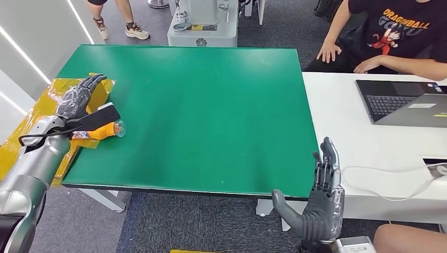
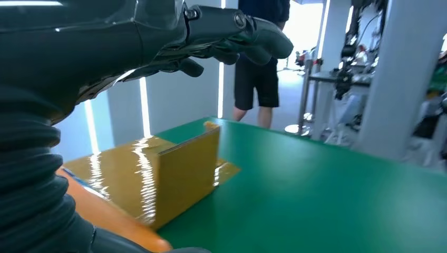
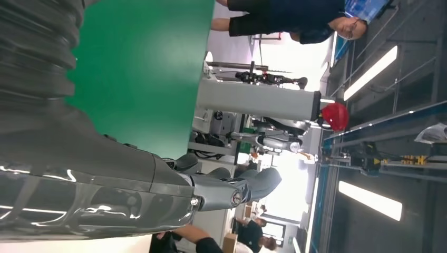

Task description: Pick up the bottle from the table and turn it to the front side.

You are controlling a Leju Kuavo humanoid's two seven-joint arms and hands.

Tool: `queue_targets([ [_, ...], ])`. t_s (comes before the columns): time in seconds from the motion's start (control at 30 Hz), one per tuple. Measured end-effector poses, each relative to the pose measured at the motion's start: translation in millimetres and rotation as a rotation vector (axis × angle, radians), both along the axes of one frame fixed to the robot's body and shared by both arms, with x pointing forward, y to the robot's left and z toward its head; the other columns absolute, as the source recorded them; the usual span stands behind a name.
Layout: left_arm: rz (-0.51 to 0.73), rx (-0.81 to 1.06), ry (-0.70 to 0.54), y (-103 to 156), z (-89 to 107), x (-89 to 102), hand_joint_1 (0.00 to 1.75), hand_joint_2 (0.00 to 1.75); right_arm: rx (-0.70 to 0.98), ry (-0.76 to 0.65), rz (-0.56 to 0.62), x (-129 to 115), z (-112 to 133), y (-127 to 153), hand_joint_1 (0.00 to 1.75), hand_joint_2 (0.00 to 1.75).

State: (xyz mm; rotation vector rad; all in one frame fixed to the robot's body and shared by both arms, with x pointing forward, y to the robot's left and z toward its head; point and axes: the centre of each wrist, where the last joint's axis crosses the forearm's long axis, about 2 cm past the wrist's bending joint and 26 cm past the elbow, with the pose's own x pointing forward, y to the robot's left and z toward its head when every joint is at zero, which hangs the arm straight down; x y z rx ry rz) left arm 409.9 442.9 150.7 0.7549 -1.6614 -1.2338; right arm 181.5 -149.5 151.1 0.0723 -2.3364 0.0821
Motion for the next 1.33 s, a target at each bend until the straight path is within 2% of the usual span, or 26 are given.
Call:
queue_targets([
  [0.17,-0.044,-0.159,-0.022,-12,8.8,1.3,0.0,1.75,0.012,0.002,-0.011,-5,-4,-1,0.0,1.75],
  [0.37,-0.092,-0.317,-0.08,-25,16.1,-5.9,0.0,1.75,0.024,-0.004,0.001,-10,-6,-1,0.0,1.75],
  [0.47,-0.117,-0.403,-0.118,-40,20.7,-9.8,0.0,1.75,0.025,-0.012,0.025,-10,-5,-1,0.0,1.75],
  [0.6,-0.179,-0.579,-0.205,-77,26.8,-12.1,0.0,1.75,0.025,-0.022,0.039,-8,-4,0,0.0,1.75],
  [0.7,-0.211,-0.85,-0.279,-130,24.4,-18.8,0.0,1.75,0.033,-0.028,0.035,-5,-2,1,0.0,1.75],
  [0.77,-0.219,-1.079,-0.298,-174,20.5,-31.7,0.0,1.75,0.046,-0.03,0.029,-3,0,2,0.0,1.75],
  [0.87,-0.249,-1.441,-0.252,-237,17.7,-66.8,0.0,1.75,0.064,-0.021,0.032,-1,3,3,0.0,1.75],
  [0.97,-0.259,-1.642,-0.209,-276,18.7,-102.0,0.0,1.75,0.073,-0.014,0.036,0,7,4,0.0,1.75],
  [1.13,-0.281,-1.665,-0.195,-293,17.9,-131.6,0.0,1.75,0.082,-0.005,0.044,0,10,5,0.0,1.75],
  [1.33,-0.212,-1.452,-0.197,-297,6.1,-156.6,0.0,1.75,0.106,0.01,0.047,-3,11,10,0.0,1.75],
])
